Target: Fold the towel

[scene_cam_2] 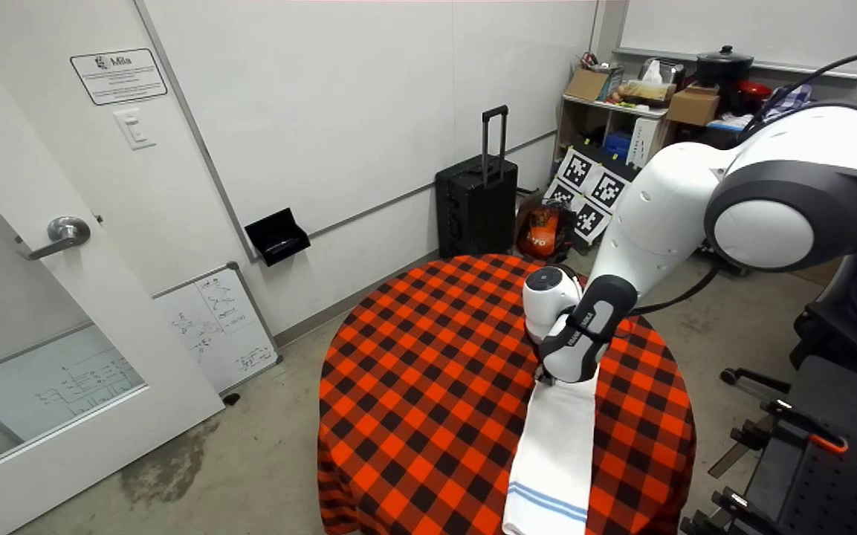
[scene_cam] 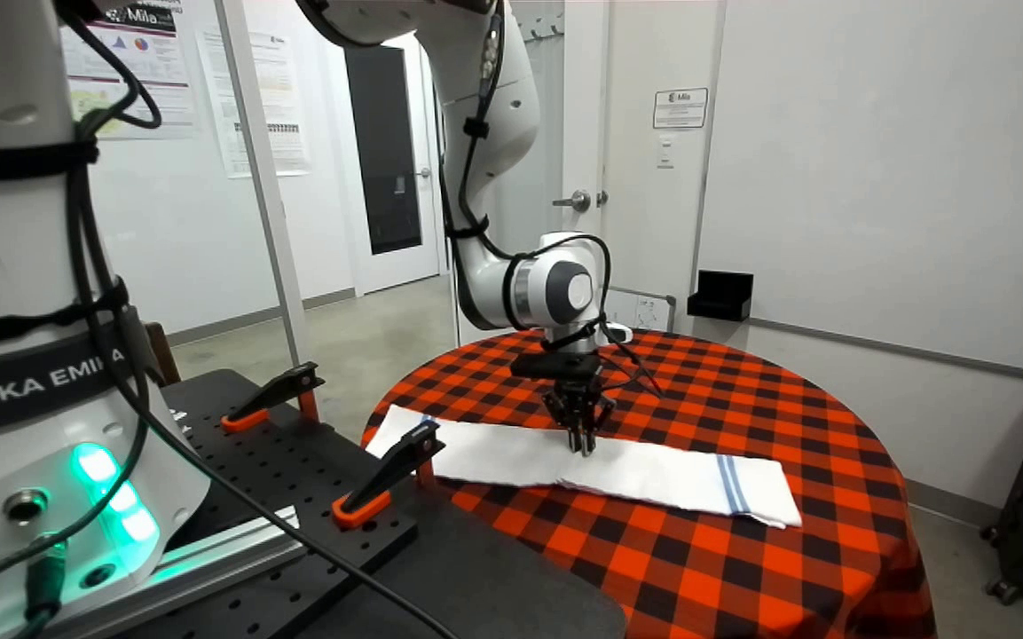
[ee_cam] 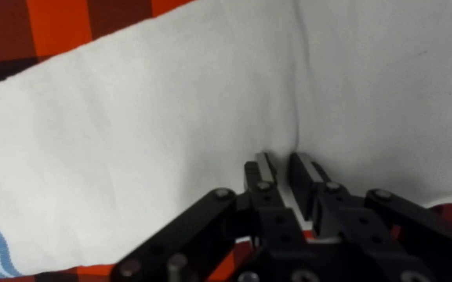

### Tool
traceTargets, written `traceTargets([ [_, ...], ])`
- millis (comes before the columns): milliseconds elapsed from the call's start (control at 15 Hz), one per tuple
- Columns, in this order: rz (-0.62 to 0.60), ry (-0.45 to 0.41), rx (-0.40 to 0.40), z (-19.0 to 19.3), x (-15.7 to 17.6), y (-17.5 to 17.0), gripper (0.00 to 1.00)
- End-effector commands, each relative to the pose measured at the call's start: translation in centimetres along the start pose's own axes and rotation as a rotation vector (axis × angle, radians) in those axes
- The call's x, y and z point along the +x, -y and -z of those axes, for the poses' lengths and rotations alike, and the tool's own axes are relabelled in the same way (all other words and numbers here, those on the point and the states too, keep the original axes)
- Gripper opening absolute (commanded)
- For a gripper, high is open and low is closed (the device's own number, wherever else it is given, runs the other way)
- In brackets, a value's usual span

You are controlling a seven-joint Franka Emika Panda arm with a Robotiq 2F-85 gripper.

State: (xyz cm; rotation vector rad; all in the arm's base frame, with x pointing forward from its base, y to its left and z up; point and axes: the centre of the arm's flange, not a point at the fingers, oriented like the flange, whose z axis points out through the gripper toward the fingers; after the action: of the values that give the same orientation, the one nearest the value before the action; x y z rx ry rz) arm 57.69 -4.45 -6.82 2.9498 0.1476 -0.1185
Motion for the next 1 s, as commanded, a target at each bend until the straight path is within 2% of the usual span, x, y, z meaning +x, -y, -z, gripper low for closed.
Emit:
traceTargets([
  [0, 0.001, 0.014, -0.006, -0.6, 1.0, -0.3, 0.00],
  [533, 0.036, 0.008, -0.023, 0.1, 1.4, -0.8, 0.00],
  [600, 0.038, -0.001, -0.014, 4.3, -0.5, -2.0, 0.00],
  [933, 0.048, -0.028, -0.047, 11.8, -2.0, -4.5, 0.00],
])
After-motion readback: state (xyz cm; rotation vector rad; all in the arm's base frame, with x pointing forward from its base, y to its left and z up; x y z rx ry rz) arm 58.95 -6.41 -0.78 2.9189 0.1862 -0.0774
